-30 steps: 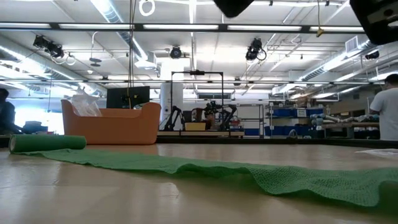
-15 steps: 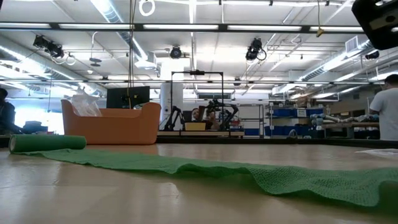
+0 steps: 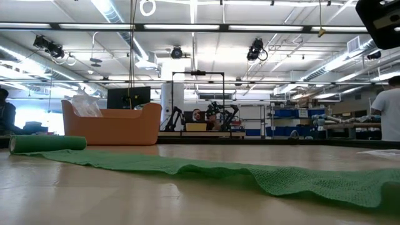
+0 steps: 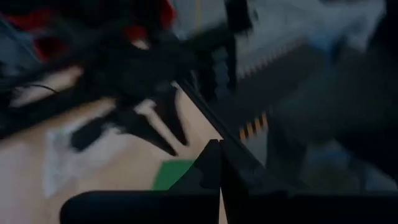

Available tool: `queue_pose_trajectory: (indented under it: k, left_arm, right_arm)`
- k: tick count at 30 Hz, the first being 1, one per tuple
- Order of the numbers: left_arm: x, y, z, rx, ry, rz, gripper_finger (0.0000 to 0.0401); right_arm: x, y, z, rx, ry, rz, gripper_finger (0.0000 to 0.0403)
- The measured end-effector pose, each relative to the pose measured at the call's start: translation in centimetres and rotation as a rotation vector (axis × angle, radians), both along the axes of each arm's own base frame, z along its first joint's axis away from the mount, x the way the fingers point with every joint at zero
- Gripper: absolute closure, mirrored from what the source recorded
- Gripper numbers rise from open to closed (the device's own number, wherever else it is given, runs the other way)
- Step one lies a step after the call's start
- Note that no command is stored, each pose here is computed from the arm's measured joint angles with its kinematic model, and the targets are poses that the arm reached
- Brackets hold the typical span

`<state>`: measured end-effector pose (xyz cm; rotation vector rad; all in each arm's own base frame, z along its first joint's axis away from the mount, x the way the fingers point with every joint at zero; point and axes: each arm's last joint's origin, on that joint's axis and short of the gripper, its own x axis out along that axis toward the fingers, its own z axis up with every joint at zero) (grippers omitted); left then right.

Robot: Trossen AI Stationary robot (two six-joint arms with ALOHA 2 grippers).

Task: Roll bandage
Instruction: Roll the green bandage

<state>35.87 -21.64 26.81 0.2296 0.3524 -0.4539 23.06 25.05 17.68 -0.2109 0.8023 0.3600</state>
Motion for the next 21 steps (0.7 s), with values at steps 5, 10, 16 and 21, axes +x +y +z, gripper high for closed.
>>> queue_pose_trajectory:
  k: [5, 10, 16, 21]
  left_arm:
    - [-5.2, 3.5, -0.9, -0.148, -0.191, 0.131, 0.0397]
    - [-10.2, 6.6, -3.3, -0.221, -0.193, 0.339, 0.0397]
    - [-13.0, 9.0, -6.2, -0.466, -0.146, 0.451, 0.0393]
    - [-13.4, 9.5, -7.4, -0.494, -0.103, 0.541, 0.0373]
  right_arm:
    - [0.2, -0.2, 0.0, 0.004, 0.006, -0.001, 0.0310]
    - [1.4, -1.3, 0.0, 0.008, 0.011, -0.043, 0.0310]
    - [3.2, -3.4, 0.0, 0.016, 0.024, -0.094, 0.0310]
    - [4.9, -5.6, -0.3, 0.031, 0.022, -0.133, 0.0310]
